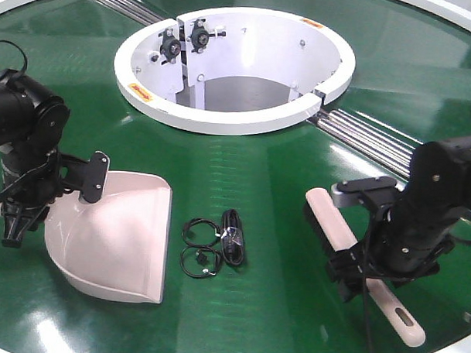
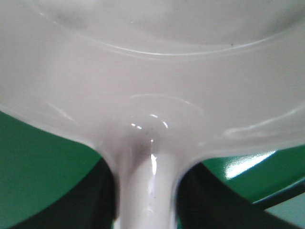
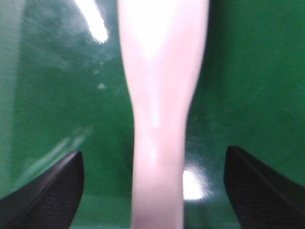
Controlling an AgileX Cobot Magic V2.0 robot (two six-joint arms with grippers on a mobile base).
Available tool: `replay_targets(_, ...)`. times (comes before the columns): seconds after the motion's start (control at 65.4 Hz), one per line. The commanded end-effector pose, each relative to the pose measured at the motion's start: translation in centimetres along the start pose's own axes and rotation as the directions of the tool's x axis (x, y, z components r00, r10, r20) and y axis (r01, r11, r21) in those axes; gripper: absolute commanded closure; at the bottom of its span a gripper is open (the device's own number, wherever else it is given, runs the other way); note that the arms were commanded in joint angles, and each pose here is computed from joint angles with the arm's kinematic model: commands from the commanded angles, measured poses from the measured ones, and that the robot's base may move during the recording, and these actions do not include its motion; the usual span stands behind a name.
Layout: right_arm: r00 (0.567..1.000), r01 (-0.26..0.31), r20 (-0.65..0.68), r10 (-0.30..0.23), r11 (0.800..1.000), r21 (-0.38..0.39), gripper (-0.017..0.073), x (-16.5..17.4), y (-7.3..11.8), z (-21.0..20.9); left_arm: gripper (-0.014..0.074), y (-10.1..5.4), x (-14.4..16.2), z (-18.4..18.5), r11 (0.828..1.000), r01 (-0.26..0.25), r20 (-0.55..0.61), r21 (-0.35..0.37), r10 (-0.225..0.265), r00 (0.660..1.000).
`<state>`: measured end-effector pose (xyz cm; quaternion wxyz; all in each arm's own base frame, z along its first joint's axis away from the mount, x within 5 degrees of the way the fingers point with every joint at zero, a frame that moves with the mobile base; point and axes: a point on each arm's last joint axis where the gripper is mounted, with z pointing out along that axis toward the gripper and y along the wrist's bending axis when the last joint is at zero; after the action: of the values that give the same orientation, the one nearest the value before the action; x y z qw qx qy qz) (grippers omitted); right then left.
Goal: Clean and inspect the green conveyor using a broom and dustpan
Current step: 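Reach the right gripper to the pink brush and grasp its handle, then sweep the black cables with the brush into the held dustpan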
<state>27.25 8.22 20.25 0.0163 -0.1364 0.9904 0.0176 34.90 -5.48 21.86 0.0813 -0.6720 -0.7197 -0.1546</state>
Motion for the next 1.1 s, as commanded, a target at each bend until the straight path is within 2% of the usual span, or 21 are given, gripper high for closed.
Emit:
replay_targets(0.0,0.999,-0.006,0.033,0.006,1.000,-0.011,-0.0018,-0.8,0.1,-0.4,0.0600,0.1,0.6,-2.1,0.998,0.019,0.009,-0.066,-0.018,1.000)
replay_targets(0.138,1.000,-0.017,-0.004,0.017,1.000,-0.017,0.0015,-1.1,0.1,0.8,0.0600,0.1,0.6,-2.1,0.998,0.019,0.009,-0.066,-0.018,1.000)
replay_targets(0.26,0.999,-0.034,0.001,0.034,0.999,-0.016,0.0099,-1.3,0.1,1.1,0.0600,0.1,0.6,-2.1,0.998,0.019,0.009,-0.066,-0.018,1.000)
replay_targets(0.352,0.999,-0.040,0.017,0.040,0.999,-0.017,0.0210,-1.5,0.1,0.9,0.0600,0.1,0.6,-2.1,0.998,0.019,0.009,-0.066,-0.018,1.000)
replay_targets(0.566,0.998,-0.032,0.057,0.033,0.999,-0.016,0.0575,-1.7,0.1,-0.3,0.0600,0.1,0.6,-2.1,0.998,0.019,0.009,-0.066,-0.018,1.000)
replay_targets(0.673,0.996,-0.036,0.082,0.037,0.999,-0.018,0.0570,-1.5,0.1,-1.0,0.0600,0.1,0.6,-2.1,0.998,0.019,0.009,-0.066,-0.018,1.000)
replay_targets(0.795,0.992,-0.069,0.108,0.072,0.997,-0.032,0.0564,-1.1,0.3,-2.1,0.0600,0.1,0.6,-2.1,0.998,0.019,0.009,-0.066,-0.018,1.000)
replay_targets(0.963,0.985,-0.120,0.111,0.133,0.985,-0.123,0.0564,-0.5,1.2,-3.3,0.0600,0.1,0.6,-2.1,0.998,0.019,0.009,-0.066,-0.018,1.000)
replay_targets(1.085,0.988,-0.101,0.102,0.115,0.986,-0.136,0.0563,-0.6,3.0,-3.5,0.0600,0.1,0.6,-2.1,0.998,0.019,0.009,-0.066,-0.018,1.000)
